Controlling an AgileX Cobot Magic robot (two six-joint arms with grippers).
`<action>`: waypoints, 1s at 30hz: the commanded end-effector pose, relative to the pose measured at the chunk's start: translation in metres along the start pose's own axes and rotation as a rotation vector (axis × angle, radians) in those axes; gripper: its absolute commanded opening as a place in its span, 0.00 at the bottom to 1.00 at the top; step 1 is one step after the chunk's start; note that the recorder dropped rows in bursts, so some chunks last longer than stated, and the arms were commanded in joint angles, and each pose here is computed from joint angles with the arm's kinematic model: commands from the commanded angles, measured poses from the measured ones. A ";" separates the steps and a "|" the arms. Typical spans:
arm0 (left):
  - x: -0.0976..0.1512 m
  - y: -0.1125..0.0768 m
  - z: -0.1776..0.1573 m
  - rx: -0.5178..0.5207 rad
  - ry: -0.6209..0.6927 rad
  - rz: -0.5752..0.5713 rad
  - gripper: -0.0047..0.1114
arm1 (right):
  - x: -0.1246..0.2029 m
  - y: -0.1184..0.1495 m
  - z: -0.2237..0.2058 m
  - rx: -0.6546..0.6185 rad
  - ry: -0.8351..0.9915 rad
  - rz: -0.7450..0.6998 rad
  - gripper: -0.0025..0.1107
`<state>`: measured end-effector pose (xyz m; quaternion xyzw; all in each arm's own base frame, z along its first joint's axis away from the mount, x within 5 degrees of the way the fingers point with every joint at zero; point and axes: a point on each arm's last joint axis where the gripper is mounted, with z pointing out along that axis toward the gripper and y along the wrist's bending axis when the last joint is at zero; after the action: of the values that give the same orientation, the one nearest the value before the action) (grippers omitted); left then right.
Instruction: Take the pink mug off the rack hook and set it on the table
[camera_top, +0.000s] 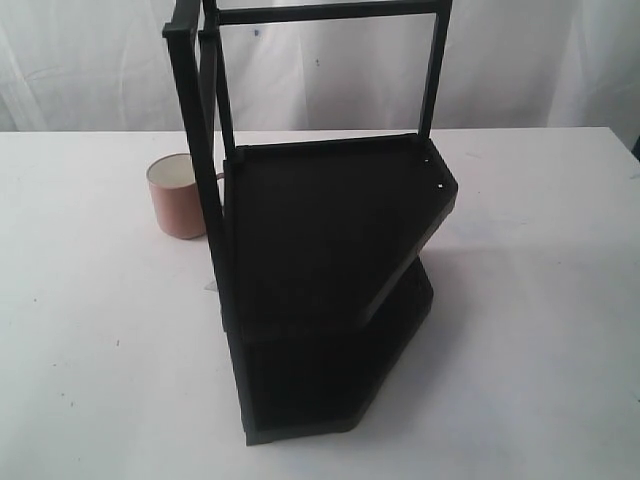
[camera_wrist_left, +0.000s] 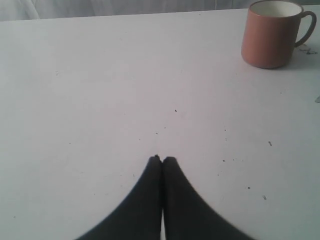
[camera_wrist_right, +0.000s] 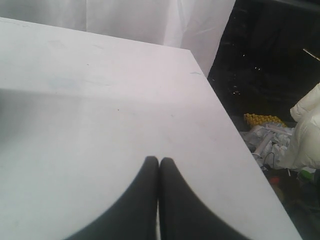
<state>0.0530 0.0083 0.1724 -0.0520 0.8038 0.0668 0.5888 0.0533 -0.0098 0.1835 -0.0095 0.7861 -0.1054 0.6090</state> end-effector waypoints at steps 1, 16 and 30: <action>-0.001 -0.001 0.000 0.020 -0.021 -0.020 0.04 | -0.001 0.000 0.000 0.004 -0.010 0.004 0.02; -0.001 -0.003 0.000 0.057 -0.027 -0.001 0.04 | -0.001 0.000 0.000 0.004 -0.010 0.004 0.02; -0.001 -0.003 0.000 0.057 -0.027 -0.001 0.04 | -0.001 0.000 0.000 0.004 -0.010 0.004 0.02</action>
<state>0.0538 0.0055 0.1740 -0.0343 0.7992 0.0494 0.5981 0.0533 -0.0098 0.1835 -0.0095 0.7861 -0.1054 0.6090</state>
